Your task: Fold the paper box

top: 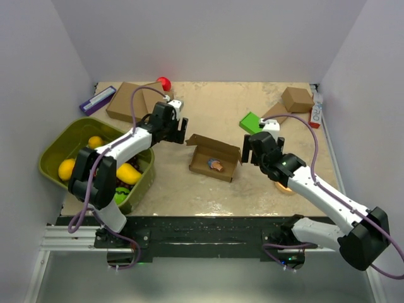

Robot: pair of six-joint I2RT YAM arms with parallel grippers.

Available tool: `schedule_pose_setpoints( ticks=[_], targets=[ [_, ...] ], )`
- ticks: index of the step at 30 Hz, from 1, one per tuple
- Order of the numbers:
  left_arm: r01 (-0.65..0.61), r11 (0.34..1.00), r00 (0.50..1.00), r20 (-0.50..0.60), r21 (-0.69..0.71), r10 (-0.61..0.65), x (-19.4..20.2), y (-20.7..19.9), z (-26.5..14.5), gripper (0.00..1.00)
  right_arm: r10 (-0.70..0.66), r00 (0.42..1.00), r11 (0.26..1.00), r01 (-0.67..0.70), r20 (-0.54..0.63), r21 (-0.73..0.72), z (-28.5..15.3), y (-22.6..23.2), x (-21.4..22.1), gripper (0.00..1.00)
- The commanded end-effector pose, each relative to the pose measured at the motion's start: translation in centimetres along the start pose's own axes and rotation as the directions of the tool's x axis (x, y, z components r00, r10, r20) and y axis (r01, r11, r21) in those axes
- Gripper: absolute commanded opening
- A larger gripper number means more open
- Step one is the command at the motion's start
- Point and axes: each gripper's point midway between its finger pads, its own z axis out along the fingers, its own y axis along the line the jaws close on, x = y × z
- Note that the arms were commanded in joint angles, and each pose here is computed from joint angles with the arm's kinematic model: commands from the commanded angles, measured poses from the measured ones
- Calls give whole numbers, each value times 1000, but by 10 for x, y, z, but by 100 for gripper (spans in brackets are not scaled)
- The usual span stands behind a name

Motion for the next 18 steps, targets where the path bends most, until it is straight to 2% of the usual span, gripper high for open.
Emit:
schedule_pose_setpoints(
  ticks=[1,5,18],
  targets=[
    [-35,999,999,42,42,33,-17,-16,-3,81,34,999,999,-33,-29,20,7,-1,13,89],
    [-34,998,999,32,54,33,-10,-22,-3,82,34,998,999,-34,-45,13,14,3,21,89],
    [-15,982,999,51,186,6,6,-62,-15,80,125,988,972,-140,-88,-189,18,50,23,88]
  ],
)
